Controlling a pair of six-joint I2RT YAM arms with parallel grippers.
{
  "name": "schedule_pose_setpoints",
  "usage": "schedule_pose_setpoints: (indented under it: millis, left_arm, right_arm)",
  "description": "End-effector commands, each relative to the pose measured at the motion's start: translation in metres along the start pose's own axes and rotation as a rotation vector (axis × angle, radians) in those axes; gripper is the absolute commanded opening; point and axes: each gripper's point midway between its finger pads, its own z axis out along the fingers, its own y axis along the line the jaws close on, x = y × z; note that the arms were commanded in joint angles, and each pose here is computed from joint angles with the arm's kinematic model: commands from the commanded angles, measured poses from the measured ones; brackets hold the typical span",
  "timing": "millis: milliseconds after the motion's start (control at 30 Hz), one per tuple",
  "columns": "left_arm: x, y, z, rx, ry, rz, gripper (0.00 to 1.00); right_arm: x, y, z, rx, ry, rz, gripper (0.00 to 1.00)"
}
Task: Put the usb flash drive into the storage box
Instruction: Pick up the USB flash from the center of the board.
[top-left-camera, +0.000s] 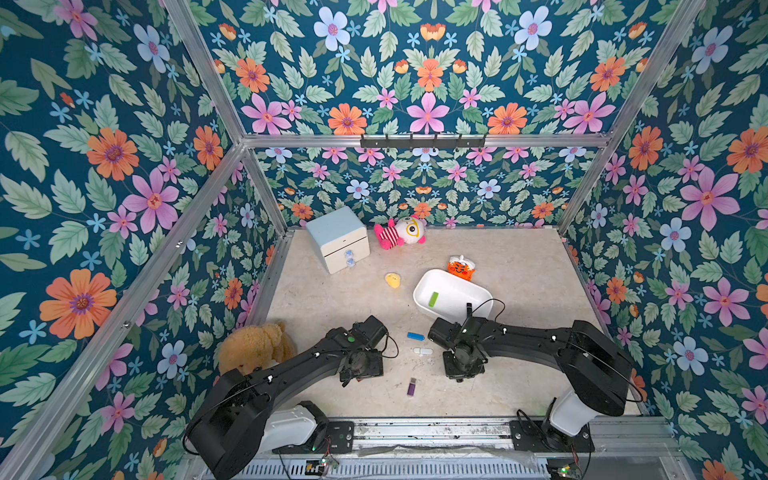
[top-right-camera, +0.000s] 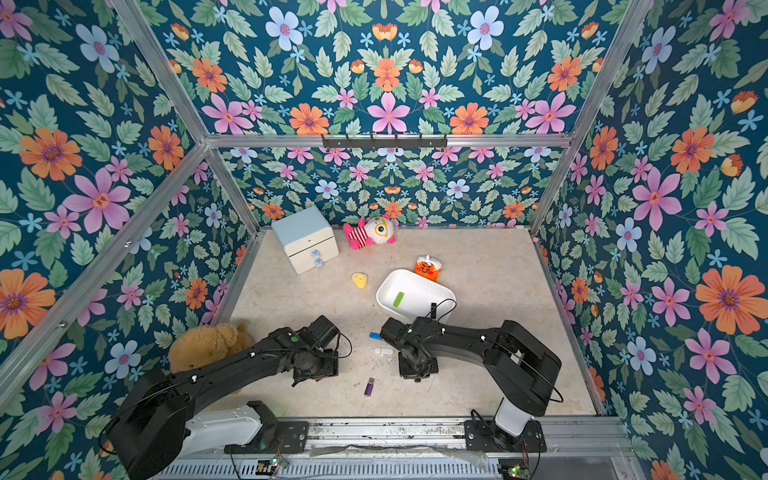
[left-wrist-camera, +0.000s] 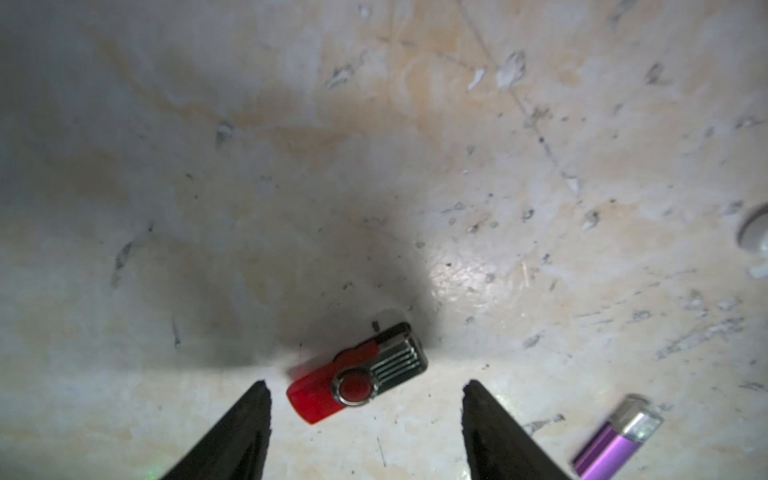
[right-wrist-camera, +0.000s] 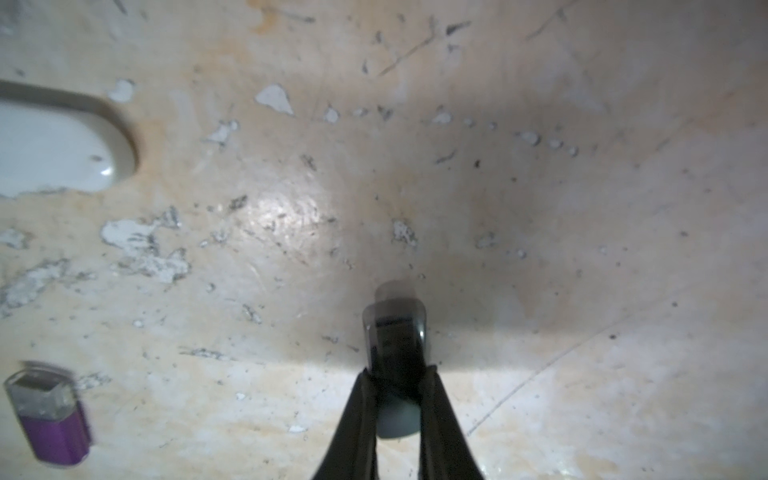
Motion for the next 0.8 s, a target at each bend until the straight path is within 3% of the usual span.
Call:
schedule_pose_setpoints:
  millis: [0, 533, 767]
  left_arm:
    - [0.003, 0.002, 0.002, 0.004, 0.002, -0.019, 0.75]
    - [0.010, 0.004, 0.012, -0.018, 0.036, -0.019, 0.74]
    - [0.012, 0.005, 0.017, -0.027, 0.043, -0.023, 0.66]
  right_arm:
    - [0.001, -0.004, -0.001, 0.022, 0.001, -0.004, 0.00]
    - [-0.003, -0.004, 0.002, 0.047, 0.008, -0.011, 0.00]
    - [-0.003, -0.006, 0.004, 0.050, 0.015, -0.008, 0.00]
